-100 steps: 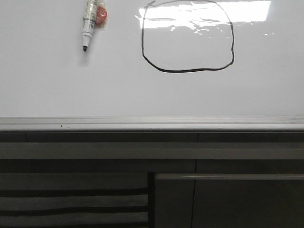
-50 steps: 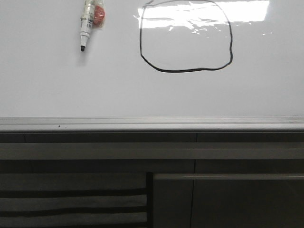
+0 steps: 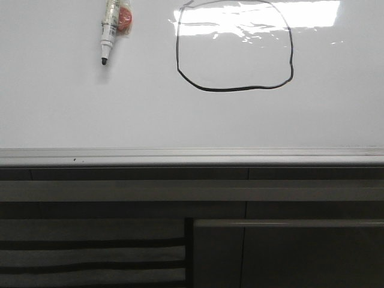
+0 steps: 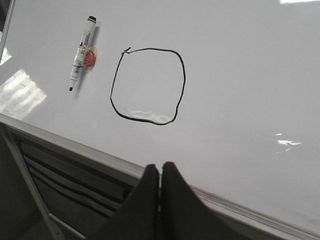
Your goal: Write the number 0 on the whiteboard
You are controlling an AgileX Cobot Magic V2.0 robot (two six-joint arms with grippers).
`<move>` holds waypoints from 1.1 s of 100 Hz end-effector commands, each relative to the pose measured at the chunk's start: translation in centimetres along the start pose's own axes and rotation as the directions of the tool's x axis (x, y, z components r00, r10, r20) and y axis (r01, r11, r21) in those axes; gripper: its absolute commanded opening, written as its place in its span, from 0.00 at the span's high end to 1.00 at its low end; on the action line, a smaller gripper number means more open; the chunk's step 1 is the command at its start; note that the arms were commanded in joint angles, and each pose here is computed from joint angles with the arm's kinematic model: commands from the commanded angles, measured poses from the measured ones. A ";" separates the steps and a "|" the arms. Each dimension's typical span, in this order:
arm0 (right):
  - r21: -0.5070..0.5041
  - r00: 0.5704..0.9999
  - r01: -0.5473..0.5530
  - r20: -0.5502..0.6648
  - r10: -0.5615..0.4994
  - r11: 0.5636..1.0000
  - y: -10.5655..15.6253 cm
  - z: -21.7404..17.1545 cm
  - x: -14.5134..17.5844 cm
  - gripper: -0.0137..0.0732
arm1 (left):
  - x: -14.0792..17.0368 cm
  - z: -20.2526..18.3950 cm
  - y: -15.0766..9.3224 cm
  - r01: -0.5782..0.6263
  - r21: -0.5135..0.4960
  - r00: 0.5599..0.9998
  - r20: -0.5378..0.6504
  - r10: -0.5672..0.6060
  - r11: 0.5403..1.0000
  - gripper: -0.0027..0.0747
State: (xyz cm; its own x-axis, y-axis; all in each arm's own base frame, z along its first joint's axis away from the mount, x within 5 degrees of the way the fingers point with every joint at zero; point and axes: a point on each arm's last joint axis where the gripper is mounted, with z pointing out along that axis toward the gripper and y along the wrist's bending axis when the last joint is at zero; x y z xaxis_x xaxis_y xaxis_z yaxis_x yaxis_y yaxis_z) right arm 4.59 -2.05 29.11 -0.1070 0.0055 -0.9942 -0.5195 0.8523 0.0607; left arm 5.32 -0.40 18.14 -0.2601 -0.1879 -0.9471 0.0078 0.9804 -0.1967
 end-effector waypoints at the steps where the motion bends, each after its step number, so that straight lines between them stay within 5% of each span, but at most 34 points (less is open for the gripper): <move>1: -0.013 0.997 0.024 0.079 -0.023 1.000 0.0 -0.4 -1.1 0.89 | 0.6 0.1 0.1 0.024 0.011 0.999 0.024 -0.025 1.000 0.99; 19: 0.026 0.998 0.054 0.020 -0.055 0.998 -0.1 0.2 0.3 0.89 | 0.6 0.1 0.1 0.024 0.011 0.999 0.024 -0.025 1.000 0.99; 33: -0.006 0.979 0.163 0.124 -0.161 0.987 0.7 0.8 0.4 0.89 | 0.6 0.1 0.1 0.024 0.011 0.999 0.024 -0.025 1.000 0.99; 52: -0.049 0.981 0.134 0.150 -0.125 0.990 1.9 0.8 0.3 0.89 | 0.6 0.1 0.1 0.024 0.011 0.999 0.024 -0.025 1.000 0.99; 80: 0.108 0.989 0.109 0.093 -0.119 0.988 3.2 2.2 2.3 0.89 | 0.6 0.1 0.1 0.024 0.011 0.999 0.024 -0.025 1.000 0.99; 95: 0.316 0.971 0.119 0.162 -0.177 0.941 2.1 3.2 4.9 0.89 | 0.6 0.1 0.1 0.024 0.011 0.999 0.024 -0.025 1.000 0.99; 110: 0.371 0.988 0.095 0.080 -0.134 0.924 1.5 3.4 7.7 0.89 | 0.6 0.1 0.1 0.024 0.011 0.999 0.024 -0.025 1.000 0.99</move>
State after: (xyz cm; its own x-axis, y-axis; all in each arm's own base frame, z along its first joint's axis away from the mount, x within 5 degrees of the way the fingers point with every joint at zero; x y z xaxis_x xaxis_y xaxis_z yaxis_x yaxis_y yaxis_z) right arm 5.83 1.13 20.82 -0.0402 -0.0775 -0.9962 -0.1987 0.9777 -0.0681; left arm 5.32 -0.40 18.14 -0.2602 -0.1900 -0.9467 0.0080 0.9800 -0.1988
